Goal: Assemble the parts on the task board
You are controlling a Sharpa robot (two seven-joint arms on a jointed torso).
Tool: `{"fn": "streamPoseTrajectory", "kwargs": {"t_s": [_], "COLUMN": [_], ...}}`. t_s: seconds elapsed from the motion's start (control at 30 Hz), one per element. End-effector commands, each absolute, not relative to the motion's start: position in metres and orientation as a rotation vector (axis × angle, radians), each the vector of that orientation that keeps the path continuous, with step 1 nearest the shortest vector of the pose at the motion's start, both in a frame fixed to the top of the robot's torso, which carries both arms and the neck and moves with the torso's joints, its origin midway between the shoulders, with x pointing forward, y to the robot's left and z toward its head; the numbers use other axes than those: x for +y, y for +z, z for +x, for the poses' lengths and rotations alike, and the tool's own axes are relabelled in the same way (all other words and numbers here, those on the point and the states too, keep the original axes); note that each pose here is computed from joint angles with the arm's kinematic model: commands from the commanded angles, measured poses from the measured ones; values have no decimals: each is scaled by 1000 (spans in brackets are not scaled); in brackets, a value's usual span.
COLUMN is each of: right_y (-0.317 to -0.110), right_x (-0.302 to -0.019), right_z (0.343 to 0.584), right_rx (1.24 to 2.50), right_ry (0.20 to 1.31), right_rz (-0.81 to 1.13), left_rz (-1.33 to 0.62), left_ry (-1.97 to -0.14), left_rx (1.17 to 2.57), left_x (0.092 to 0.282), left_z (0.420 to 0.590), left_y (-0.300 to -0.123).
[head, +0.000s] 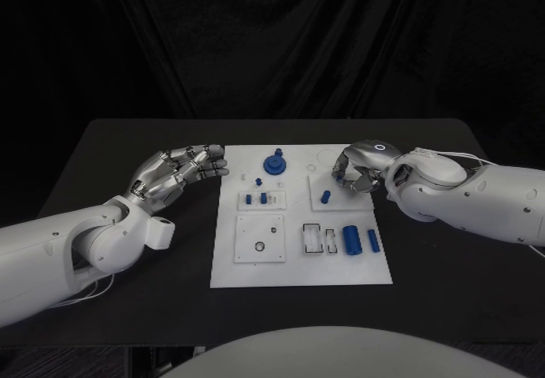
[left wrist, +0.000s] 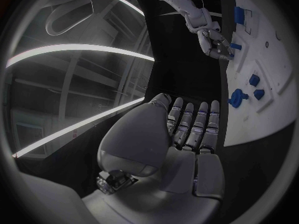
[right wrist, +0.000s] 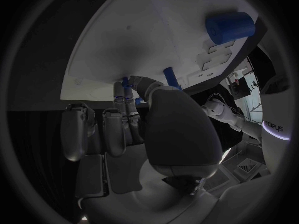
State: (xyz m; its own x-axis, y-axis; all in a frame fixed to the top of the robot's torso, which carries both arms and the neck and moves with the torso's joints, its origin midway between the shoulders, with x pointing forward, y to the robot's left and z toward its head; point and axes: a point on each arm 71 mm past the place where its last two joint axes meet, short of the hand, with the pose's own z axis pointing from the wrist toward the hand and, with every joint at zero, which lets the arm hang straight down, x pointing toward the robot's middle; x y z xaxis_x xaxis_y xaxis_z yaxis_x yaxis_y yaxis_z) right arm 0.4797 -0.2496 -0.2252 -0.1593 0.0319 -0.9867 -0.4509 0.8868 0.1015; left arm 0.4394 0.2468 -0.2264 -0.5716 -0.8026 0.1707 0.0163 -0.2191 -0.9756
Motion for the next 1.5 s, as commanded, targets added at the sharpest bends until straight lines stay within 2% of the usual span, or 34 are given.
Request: {"fn": "streamPoseTrajectory", "kwargs": {"t_s": [0.03, 0.97, 1.5], "right_y": [-228, -229, -218], "right_x": [-250, -248, -251], "right_z": [480, 481, 475], "right_rx": [1694, 1664, 1587], "right_ry": [432, 441, 472], "right_rz": [-323, -315, -293], "left_rz": [-894, -925, -938], "left_ry": [-1931, -1927, -1887], "left_rx": [1340, 1374, 1377], "left_x": [248, 249, 251], "left_z": [438, 434, 433], "left_y": [-219, -229, -233]}}
